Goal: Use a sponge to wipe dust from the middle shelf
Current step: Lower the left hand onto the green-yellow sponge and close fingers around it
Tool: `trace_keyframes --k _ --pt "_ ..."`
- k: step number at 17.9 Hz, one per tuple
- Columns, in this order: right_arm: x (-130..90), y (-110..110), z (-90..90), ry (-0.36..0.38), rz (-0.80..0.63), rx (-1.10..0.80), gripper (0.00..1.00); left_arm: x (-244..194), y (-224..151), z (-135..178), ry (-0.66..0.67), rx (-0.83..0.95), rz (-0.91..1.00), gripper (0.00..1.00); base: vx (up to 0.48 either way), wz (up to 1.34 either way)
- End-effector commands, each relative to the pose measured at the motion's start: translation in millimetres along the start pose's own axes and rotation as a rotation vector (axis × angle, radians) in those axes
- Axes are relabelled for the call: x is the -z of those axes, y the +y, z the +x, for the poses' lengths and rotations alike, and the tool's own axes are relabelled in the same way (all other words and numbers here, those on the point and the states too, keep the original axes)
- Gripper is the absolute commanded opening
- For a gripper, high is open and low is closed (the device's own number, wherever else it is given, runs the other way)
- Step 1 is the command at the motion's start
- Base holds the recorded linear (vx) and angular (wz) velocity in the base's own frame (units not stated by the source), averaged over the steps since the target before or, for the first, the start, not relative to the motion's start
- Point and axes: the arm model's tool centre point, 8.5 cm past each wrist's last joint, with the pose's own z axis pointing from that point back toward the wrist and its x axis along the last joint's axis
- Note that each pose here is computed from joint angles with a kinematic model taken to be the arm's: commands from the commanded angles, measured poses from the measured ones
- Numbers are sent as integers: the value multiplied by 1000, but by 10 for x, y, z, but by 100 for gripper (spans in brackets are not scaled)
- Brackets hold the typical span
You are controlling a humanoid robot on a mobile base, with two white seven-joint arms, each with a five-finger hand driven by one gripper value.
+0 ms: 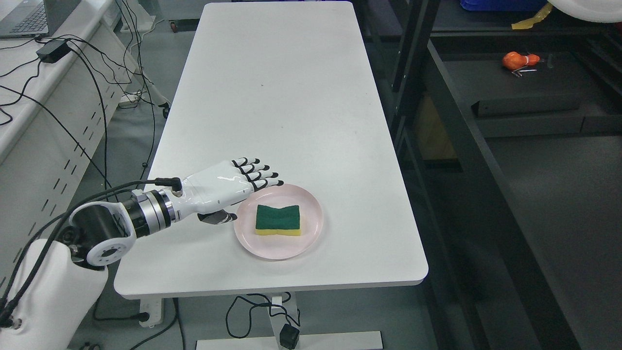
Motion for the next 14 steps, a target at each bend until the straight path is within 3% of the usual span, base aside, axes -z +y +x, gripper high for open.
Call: trace_keyframes --k 1,6,14 --pt "2 -100 96 -23 -14 3 100 306 -279 76 -55 54 -150 90 0 0" --pt "2 -100 96 -23 -14 3 100 563 -362 370 -146 38 -147 90 0 0" --pt "2 -100 96 -23 -14 3 100 726 -408 308 -126 22 -171 84 0 0"
